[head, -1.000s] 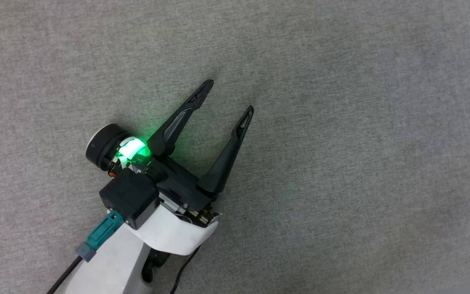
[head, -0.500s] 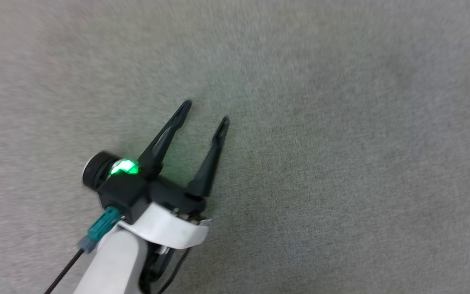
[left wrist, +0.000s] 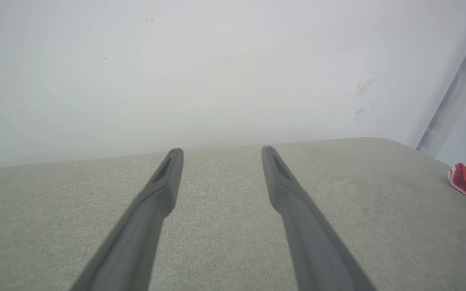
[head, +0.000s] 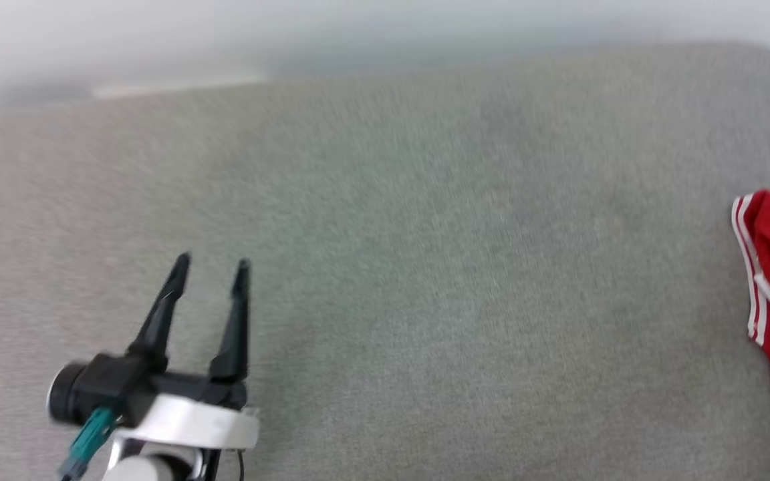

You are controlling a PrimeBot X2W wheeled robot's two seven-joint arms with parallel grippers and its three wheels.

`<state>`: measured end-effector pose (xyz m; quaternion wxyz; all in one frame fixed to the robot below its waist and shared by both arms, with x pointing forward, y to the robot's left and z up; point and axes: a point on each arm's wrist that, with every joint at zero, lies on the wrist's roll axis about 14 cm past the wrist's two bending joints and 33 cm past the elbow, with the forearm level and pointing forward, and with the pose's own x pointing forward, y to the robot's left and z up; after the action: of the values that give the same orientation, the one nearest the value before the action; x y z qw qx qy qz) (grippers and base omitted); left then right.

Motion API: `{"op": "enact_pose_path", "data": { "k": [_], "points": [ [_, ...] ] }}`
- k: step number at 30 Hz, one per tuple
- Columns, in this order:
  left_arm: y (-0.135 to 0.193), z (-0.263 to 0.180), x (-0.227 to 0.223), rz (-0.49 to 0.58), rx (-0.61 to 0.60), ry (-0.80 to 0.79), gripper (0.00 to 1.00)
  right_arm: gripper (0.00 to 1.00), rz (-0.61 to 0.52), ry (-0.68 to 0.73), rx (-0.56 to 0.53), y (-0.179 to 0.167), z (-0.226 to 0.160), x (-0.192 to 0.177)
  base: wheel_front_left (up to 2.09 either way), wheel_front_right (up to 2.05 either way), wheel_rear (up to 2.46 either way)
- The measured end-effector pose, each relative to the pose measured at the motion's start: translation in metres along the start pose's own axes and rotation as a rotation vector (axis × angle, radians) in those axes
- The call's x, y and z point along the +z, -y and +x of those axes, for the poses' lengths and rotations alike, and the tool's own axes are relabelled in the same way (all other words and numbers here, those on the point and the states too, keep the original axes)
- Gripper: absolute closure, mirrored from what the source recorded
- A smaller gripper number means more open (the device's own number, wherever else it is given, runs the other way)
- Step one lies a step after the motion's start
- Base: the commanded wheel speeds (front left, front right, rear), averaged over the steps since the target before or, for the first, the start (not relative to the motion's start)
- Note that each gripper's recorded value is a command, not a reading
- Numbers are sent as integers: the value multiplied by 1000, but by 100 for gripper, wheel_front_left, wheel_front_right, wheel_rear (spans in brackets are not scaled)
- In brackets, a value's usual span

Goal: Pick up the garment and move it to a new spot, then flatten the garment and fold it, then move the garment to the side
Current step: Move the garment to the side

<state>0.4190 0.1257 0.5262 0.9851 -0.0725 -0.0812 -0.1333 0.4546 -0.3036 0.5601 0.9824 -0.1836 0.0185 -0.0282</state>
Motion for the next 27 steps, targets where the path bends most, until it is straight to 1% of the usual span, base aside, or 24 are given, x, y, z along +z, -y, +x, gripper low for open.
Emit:
{"op": "enact_pose_path", "data": {
  "k": [3, 6, 11, 15, 17, 21, 27],
  "points": [
    [-11, -18, 13, 15, 53, 17, 0, 0, 102, 91, 32, -28, -15, 19, 0, 0, 0],
    [-18, -34, 21, 32, 88, 27, 0, 0, 191, 148, 56, -50, -31, 28, 0, 0, 0],
    [-24, -55, 26, 41, 133, 28, 0, 0, 329, 196, 100, -86, -56, 32, 0, 0, 0],
    [-25, -68, 26, 40, 152, 22, 0, 0, 421, 202, 100, -101, -72, 26, 0, 0, 0],
    [-25, -73, 24, 24, 160, 14, 0, 0, 443, 192, 106, -107, -80, 19, 0, 0, 0],
    [-27, -79, 20, 29, 170, -1, 0, 0, 475, 156, 124, -123, -90, 6, 0, 0, 0],
    [-28, -85, 15, 26, 184, -17, 0, 0, 502, 153, 123, -130, -95, 1, 0, 0, 0]
  ]
}}
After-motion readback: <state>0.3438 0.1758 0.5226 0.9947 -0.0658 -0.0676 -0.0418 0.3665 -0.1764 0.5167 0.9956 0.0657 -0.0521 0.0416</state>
